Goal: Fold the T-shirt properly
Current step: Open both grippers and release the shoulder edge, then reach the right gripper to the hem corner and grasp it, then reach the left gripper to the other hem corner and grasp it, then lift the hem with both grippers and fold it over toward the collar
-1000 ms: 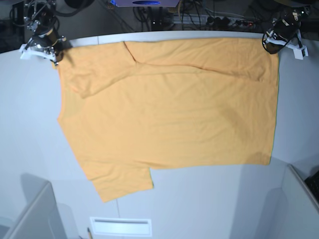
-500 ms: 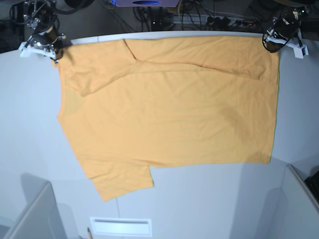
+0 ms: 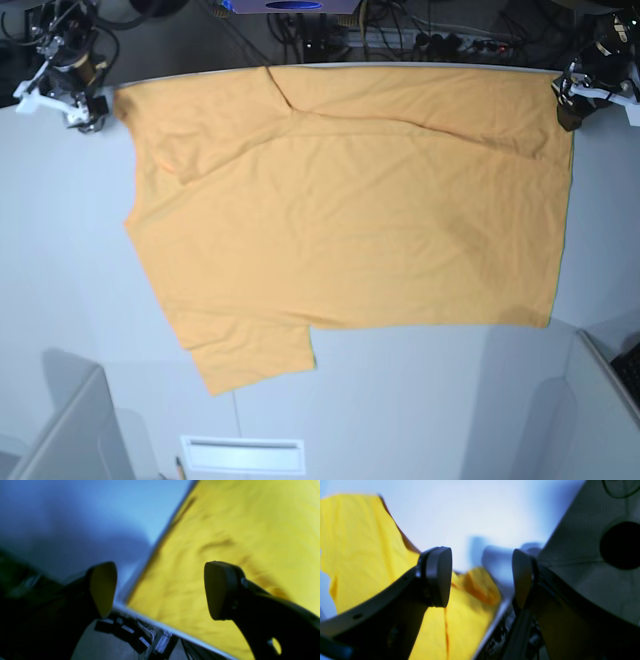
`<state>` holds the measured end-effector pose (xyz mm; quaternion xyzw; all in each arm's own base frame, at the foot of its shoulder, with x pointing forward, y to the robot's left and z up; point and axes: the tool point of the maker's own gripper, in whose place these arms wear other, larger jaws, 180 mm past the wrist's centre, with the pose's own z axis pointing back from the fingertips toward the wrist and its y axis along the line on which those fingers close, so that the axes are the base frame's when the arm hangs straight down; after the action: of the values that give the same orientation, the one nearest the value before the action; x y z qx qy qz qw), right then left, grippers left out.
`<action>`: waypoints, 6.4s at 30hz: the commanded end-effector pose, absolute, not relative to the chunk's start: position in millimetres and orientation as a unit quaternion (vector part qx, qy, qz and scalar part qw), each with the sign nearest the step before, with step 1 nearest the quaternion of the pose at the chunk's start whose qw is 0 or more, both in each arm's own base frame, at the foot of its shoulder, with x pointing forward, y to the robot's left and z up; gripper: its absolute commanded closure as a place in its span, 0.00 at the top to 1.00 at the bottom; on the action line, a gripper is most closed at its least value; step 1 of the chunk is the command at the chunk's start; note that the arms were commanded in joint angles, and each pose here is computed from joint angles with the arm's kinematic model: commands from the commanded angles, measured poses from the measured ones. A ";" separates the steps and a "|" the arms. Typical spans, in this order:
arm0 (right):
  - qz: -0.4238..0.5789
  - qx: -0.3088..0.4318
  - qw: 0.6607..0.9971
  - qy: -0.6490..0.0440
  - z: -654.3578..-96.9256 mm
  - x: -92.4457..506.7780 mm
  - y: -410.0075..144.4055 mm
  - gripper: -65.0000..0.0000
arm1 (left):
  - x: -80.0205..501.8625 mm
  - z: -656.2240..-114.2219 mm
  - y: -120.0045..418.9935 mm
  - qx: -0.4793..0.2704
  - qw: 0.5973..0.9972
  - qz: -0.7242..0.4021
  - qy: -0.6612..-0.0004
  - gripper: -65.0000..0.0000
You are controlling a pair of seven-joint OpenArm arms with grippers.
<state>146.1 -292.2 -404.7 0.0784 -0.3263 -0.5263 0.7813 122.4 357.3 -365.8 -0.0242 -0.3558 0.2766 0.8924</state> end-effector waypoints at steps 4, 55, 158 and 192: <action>-0.483 0.104 0.779 -0.386 -369.9 205.6 -304.9 0.56 | 151.9 -322.6 375.0 -0.007 0.866 0.270 -0.420 0.81; -0.142 0.159 0.910 -0.356 -409.4 498.5 -205.4 0.68 | 269.6 -305.3 368.5 0.018 0.887 0.194 -0.419 0.81; -0.082 0.141 0.926 -0.341 -420.1 493.5 -181.7 0.00 | 447.0 -407.6 373.9 0.064 0.926 0.151 -0.341 0.30; -0.006 0.165 0.892 -0.421 -337.0 490.0 -162.4 0.00 | 409.3 -340.6 355.9 0.104 0.910 0.071 -0.396 0.00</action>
<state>475.2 -160.7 -361.3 0.1619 -0.3901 -0.0091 0.9064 395.3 349.3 -364.9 0.0971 -0.3637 0.0731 0.9236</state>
